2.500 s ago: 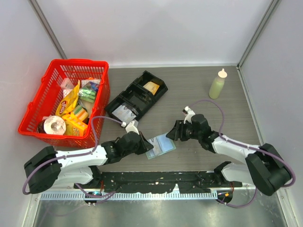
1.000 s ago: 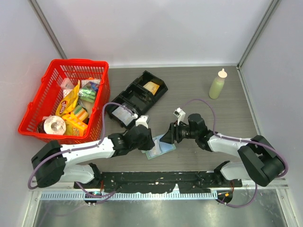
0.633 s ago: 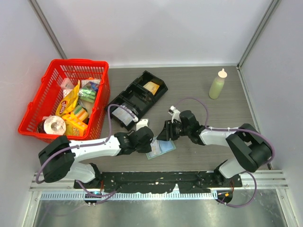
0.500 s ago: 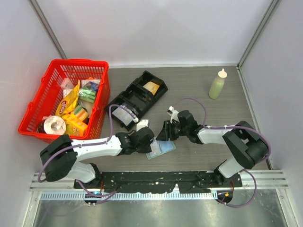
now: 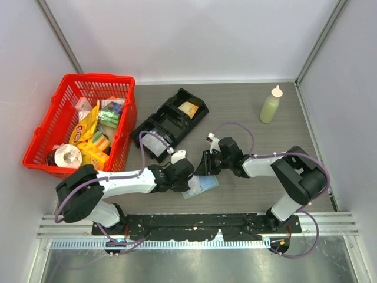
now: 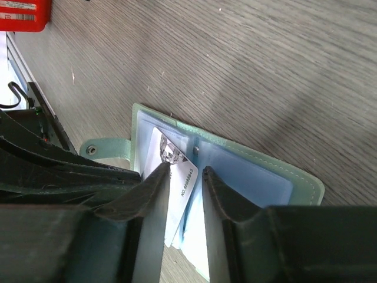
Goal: Take the credit cards out of the card holder
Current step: Pick up the credit card from the card holder.
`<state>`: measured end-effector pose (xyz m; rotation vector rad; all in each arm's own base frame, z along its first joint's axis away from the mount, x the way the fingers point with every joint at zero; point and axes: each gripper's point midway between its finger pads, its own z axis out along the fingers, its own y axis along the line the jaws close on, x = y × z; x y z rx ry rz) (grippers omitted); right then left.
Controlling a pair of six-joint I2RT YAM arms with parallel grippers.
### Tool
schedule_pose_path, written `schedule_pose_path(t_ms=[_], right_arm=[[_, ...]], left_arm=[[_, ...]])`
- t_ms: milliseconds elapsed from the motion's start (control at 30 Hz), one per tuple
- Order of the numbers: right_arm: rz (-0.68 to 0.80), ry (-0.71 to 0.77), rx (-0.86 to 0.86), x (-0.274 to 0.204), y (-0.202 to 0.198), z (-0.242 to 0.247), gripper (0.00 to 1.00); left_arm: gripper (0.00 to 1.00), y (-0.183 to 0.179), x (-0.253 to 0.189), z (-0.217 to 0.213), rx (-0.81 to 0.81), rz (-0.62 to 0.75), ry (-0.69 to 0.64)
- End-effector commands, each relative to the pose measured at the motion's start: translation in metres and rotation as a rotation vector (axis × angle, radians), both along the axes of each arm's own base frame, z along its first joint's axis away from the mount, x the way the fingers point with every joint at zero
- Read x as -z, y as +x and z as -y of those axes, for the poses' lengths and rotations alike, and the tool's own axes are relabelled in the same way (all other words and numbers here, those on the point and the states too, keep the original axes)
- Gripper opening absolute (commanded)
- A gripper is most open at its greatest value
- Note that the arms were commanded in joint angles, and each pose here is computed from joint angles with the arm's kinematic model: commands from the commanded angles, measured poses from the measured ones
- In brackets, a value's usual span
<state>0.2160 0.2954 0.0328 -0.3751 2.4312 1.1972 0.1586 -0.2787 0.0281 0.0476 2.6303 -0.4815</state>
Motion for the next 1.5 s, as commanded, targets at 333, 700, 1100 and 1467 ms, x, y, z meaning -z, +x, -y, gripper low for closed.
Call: schedule_pose_path(t_ms=[333,700,1100,1467], right_arm=[[0.034,0.047,-0.035,-0.011,-0.002,-0.006,0.01],[0.115,0.137,0.081,-0.060,0.016,-0.004,0.01],[0.220,0.279,0.327,-0.133,0.065,-0.006,0.01],[0.341,0.413,0.572,-0.179,0.132,-0.026,0.01]], left_arm=[[0.01,0.000,0.002,-0.001,-0.006,-0.004,0.027],[0.44,0.032,-0.072,-0.015,-0.062,0.183,0.028],[0.83,0.114,-0.252,-0.100,-0.209,0.513,-0.085],[0.92,0.140,-0.316,-0.207,-0.505,0.864,0.095]])
